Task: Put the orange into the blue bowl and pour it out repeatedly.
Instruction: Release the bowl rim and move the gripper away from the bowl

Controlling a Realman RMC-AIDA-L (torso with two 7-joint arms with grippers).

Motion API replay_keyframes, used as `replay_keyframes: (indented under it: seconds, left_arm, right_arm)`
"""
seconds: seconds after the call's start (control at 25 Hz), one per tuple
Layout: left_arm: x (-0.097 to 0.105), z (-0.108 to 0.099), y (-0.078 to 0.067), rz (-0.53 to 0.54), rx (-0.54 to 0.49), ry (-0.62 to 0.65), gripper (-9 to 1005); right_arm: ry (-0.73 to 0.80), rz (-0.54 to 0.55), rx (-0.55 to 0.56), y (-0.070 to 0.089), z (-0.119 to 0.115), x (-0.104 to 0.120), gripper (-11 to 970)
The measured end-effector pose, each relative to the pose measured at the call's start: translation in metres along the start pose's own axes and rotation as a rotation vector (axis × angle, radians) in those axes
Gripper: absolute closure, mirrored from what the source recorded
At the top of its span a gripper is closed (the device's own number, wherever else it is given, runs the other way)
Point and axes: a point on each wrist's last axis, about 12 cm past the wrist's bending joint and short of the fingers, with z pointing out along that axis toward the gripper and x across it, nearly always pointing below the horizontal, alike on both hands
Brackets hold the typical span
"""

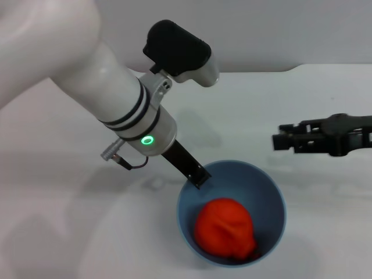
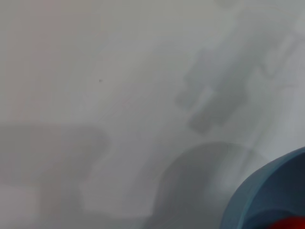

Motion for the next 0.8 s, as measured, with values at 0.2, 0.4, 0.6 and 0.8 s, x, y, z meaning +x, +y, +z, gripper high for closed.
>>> replay_keyframes:
  seconds: [0.2,0.4,0.6,0.8]
  left_arm:
    - [-0.004,0.014,0.007,-0.013,-0.032,0.009,996]
    - [-0.005,0.015,0.010,-0.021,-0.037,0.001,969]
    - [-0.005,0.013,0.012,-0.035,-0.039,-0.003,942]
    - [-0.004,0.004,0.022,-0.073,-0.044,-0.053,915]
  right_arm:
    - [-0.051,0.036,0.047,-0.005,-0.014,0.009,492]
    - [-0.059,0.047,0.057,-0.007,-0.016,0.012,492]
    - [-0.068,0.050,0.071,-0.008,-0.016,0.012,492]
    - [-0.084,0.064,0.095,-0.013,-0.015,0.013,492]
